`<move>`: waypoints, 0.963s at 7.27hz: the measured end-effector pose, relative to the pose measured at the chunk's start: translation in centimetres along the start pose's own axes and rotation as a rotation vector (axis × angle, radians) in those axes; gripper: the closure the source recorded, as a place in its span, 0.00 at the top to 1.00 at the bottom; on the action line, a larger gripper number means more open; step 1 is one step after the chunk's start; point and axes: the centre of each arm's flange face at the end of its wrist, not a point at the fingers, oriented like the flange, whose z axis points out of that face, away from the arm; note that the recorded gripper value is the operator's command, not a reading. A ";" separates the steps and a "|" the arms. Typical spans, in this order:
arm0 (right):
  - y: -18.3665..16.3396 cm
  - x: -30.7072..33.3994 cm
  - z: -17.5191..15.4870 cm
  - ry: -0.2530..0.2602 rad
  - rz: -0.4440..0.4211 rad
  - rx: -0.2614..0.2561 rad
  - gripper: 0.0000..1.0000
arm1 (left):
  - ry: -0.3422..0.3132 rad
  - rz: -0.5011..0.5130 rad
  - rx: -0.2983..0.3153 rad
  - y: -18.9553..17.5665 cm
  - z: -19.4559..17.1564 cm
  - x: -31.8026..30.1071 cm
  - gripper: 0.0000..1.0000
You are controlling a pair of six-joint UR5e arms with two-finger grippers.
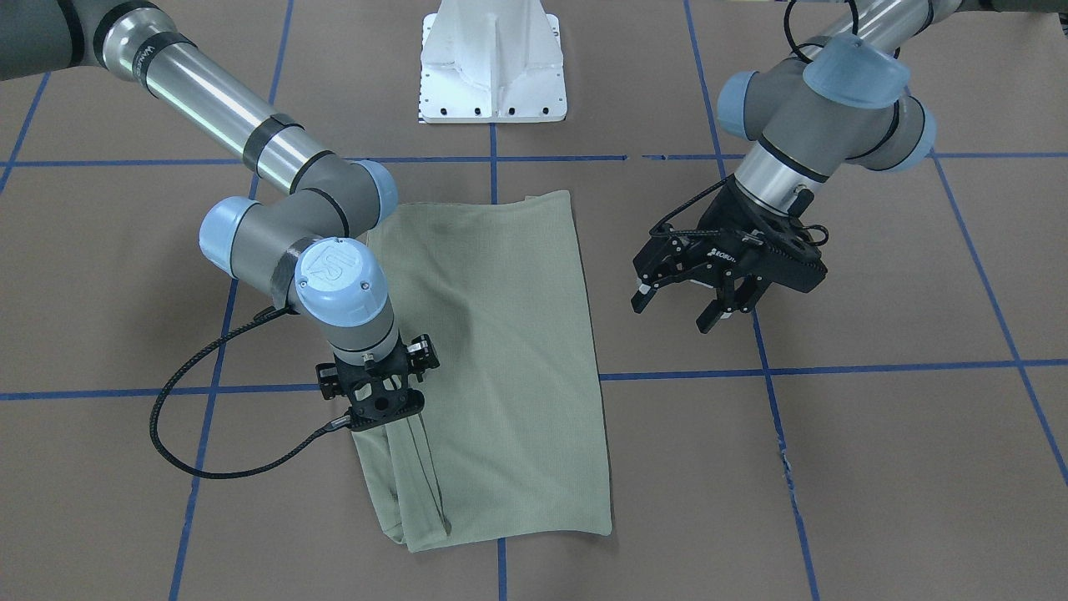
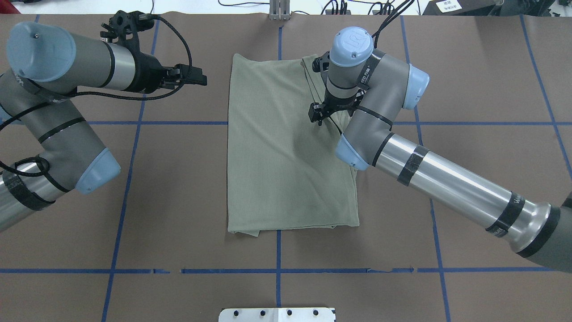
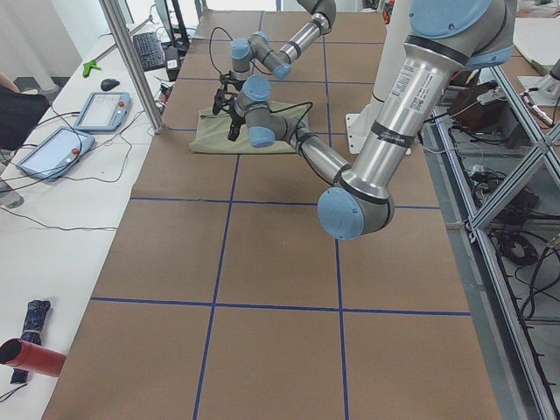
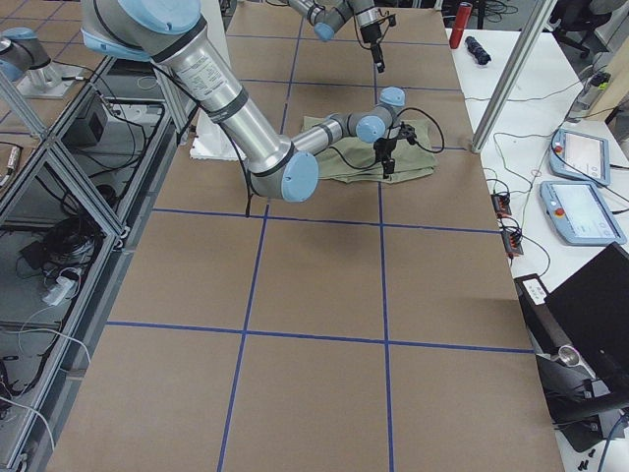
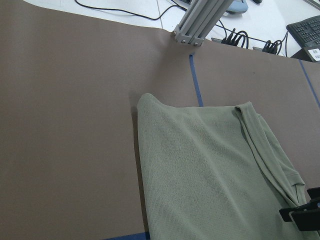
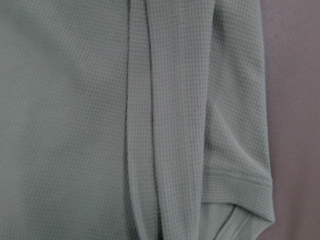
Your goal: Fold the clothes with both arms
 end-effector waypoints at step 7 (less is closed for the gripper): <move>-1.8 8.4 0.0 0.056 -0.020 0.000 1.00 | 0.010 0.000 0.003 -0.1 -0.1 0.6 1.00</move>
